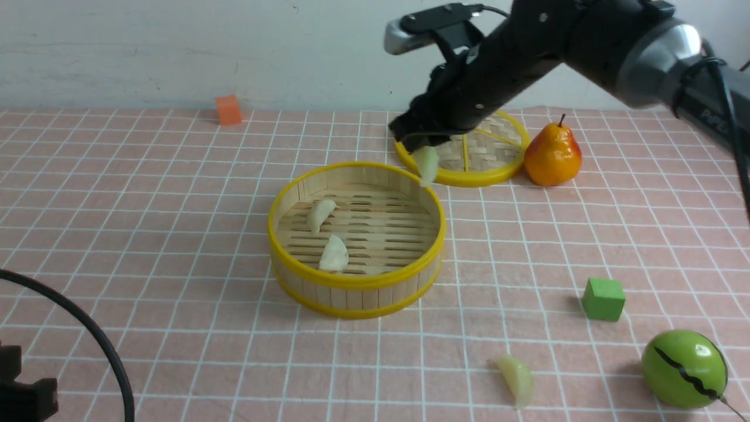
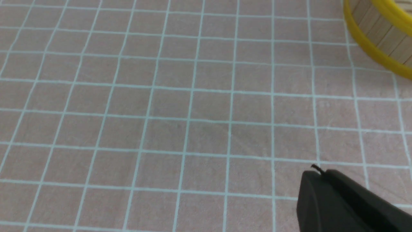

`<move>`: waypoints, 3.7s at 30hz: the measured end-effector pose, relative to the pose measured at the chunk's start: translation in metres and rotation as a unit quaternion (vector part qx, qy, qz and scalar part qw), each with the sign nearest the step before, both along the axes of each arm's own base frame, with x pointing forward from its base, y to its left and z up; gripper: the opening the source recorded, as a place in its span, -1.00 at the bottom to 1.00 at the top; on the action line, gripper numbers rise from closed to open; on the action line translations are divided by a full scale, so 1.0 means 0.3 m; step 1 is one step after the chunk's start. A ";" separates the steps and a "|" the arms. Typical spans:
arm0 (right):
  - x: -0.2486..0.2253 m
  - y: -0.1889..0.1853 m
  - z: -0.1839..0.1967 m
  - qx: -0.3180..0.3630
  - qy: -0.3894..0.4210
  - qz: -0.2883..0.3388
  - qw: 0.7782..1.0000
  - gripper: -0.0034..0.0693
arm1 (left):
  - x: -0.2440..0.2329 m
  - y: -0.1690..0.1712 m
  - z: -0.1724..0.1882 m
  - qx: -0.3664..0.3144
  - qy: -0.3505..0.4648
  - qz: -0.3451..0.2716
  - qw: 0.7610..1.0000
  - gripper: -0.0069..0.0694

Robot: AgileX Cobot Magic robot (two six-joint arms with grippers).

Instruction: Put the dumplings into the steamer on the table with the pink tablecloth.

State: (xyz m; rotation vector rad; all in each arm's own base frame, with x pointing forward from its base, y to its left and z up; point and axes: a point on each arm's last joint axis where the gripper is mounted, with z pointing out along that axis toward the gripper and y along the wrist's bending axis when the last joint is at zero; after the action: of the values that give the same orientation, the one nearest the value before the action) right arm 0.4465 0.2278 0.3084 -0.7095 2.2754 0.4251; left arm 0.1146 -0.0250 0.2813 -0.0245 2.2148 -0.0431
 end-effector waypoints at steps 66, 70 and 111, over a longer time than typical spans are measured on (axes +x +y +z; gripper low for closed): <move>-0.310 -0.067 -0.142 -0.123 0.136 -0.013 0.983 -0.24 | 0.008 -0.027 -0.017 -0.066 -0.020 -0.007 0.998 -0.77; -0.234 0.012 -0.068 -0.066 0.030 0.002 0.997 -0.24 | 0.008 -0.027 -0.016 -0.066 -0.021 -0.007 0.998 -0.77; -1.023 -0.468 -0.042 0.021 -0.133 -0.032 0.990 -0.96 | 0.006 -0.011 -0.022 -0.036 -0.014 0.005 0.999 -0.69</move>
State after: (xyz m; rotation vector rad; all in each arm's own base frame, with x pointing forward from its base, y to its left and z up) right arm 0.1396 0.0874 0.2959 -0.6306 2.0257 0.3259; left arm 0.1165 -0.0283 0.2748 -0.0734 2.1839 -0.1177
